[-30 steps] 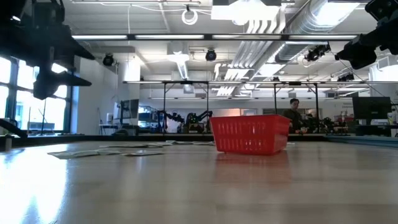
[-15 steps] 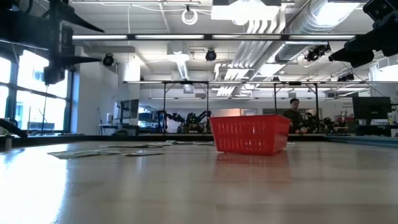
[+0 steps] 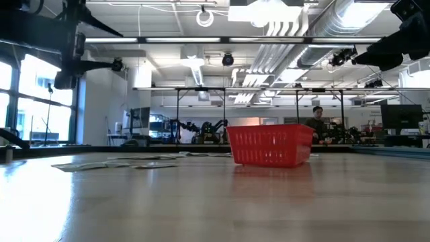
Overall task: Pick and place items into bin
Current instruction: Put the white stevia packet into the bin
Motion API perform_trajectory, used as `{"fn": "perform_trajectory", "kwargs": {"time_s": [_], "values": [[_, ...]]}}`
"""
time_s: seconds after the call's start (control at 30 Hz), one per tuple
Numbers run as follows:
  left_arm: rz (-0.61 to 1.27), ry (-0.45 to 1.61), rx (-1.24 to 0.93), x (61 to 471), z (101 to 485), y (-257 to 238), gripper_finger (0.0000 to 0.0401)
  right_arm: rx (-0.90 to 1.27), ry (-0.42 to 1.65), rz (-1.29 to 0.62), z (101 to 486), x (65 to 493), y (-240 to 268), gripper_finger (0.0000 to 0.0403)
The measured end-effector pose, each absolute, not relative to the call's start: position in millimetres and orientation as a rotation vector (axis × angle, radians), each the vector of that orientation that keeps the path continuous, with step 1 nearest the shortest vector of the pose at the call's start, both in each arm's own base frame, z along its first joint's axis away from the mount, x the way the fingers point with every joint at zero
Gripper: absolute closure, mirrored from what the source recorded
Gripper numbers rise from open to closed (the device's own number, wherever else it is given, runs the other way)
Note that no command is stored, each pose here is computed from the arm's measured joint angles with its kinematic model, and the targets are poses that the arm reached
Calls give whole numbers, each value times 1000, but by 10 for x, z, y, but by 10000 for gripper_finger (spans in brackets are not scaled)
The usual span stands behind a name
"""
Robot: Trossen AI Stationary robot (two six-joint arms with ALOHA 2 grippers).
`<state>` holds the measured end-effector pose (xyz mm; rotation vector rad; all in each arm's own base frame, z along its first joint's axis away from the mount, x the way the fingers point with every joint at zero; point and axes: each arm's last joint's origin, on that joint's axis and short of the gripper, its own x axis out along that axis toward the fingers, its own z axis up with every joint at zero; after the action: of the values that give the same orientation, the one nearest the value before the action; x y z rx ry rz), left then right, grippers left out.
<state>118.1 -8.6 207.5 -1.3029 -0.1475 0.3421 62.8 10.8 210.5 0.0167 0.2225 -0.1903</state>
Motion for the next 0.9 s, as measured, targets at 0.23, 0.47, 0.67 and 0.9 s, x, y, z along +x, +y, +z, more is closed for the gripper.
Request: {"fn": "perform_trajectory", "kwargs": {"time_s": [0.23, 0.47, 0.67, 0.9], "values": [[407, -113, -1363, 1281, 1987, -101, 98, 170, -34, -294, 2359, 653, 89, 148], [324, -53, -1405, 1334, 1987, -137, 98, 381, -327, -277, 2660, 605, 64, 148], [334, -54, -1397, 1332, 1982, -135, 98, 639, -575, -138, 2886, 518, 42, 148], [357, -71, -1355, 1329, 1984, -126, 98, 681, -637, -144, 2941, 494, 27, 148]]}}
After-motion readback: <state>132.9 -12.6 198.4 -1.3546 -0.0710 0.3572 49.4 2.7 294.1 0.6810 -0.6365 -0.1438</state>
